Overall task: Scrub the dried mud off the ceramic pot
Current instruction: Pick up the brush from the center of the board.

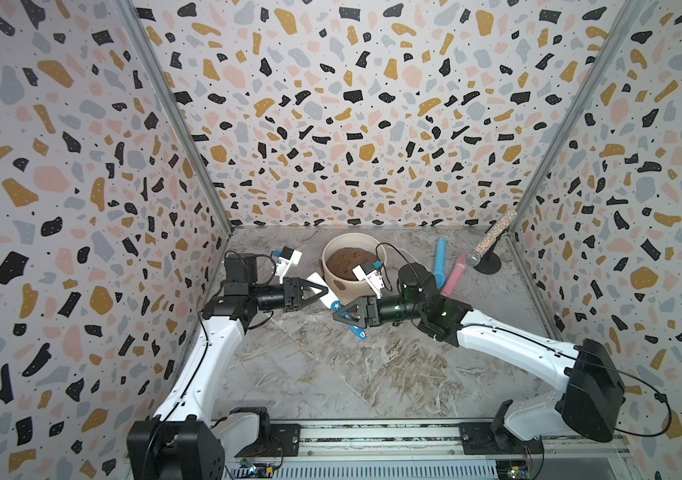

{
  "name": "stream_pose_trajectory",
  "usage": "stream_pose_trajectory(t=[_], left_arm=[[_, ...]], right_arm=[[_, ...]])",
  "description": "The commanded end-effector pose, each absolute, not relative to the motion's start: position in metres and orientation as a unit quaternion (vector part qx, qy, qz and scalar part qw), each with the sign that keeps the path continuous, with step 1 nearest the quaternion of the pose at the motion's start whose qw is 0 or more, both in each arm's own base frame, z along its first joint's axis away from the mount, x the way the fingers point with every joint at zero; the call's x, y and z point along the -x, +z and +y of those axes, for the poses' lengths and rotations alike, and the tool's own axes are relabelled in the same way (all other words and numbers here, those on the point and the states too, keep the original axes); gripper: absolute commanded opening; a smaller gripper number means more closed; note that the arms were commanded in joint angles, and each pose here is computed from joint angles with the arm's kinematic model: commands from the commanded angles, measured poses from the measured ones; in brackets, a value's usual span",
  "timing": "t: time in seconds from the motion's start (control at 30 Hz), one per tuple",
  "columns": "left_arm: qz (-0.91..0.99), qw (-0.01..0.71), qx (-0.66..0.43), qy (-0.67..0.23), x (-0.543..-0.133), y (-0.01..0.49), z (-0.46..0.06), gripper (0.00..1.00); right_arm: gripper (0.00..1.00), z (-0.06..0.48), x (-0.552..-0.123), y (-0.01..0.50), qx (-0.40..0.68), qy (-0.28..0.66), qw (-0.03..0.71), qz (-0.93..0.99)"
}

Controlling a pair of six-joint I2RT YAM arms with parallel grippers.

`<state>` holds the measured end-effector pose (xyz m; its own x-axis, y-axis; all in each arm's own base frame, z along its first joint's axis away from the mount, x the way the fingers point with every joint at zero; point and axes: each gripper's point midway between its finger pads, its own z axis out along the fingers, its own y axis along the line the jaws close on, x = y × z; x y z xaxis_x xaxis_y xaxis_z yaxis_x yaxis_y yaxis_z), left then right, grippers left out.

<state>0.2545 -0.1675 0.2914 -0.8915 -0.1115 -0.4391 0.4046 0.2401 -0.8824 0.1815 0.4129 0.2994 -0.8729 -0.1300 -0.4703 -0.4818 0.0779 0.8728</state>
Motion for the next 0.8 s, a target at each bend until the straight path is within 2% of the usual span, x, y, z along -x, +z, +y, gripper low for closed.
stream_pose_trajectory(t=[0.0,0.1,0.2,0.3,0.37,0.4,0.43,0.47,0.5,0.63,0.77], left_arm=[[0.736,0.237,-0.143,-0.618,-0.246,0.312,-0.170,0.18],[0.736,0.239,-0.145,-0.617,-0.246,0.312,-0.170,0.18],[0.737,0.238,-0.144,-0.616,-0.246,0.311,-0.170,0.17],[0.737,0.239,-0.145,-0.616,-0.246,0.310,-0.170,0.17],[0.737,0.239,-0.145,-0.616,-0.246,0.310,-0.170,0.18],[0.737,0.239,-0.145,-0.616,-0.246,0.310,-0.170,0.27],[0.738,0.239,-0.144,-0.615,-0.246,0.311,-0.170,0.52],[0.739,0.240,-0.143,-0.613,-0.247,0.311,-0.170,0.86],[0.741,0.239,-0.139,-0.612,-0.247,0.311,-0.170,0.98],[0.753,0.245,-0.126,-0.597,-0.252,0.306,-0.167,1.00],[0.793,0.284,-0.115,-0.527,-0.263,0.294,-0.151,1.00]], right_arm=[[0.58,0.413,-0.167,0.376,0.208,0.752,0.124,0.613],[0.37,0.415,-0.172,0.375,0.198,0.753,0.127,0.614],[0.12,0.416,-0.176,0.369,0.189,0.751,0.130,0.620],[0.00,0.415,-0.177,0.369,0.189,0.747,0.137,0.622],[0.00,0.414,-0.179,0.365,0.187,0.735,0.143,0.636],[0.00,0.413,-0.179,0.361,0.188,0.727,0.143,0.644],[0.00,0.413,-0.177,0.358,0.199,0.720,0.143,0.649],[0.00,0.413,-0.173,0.354,0.215,0.711,0.141,0.654],[0.00,0.413,-0.171,0.348,0.232,0.699,0.141,0.662],[0.00,0.399,-0.175,0.298,0.282,0.583,0.178,0.741],[0.00,0.352,-0.195,0.246,0.339,0.369,0.233,0.834]])
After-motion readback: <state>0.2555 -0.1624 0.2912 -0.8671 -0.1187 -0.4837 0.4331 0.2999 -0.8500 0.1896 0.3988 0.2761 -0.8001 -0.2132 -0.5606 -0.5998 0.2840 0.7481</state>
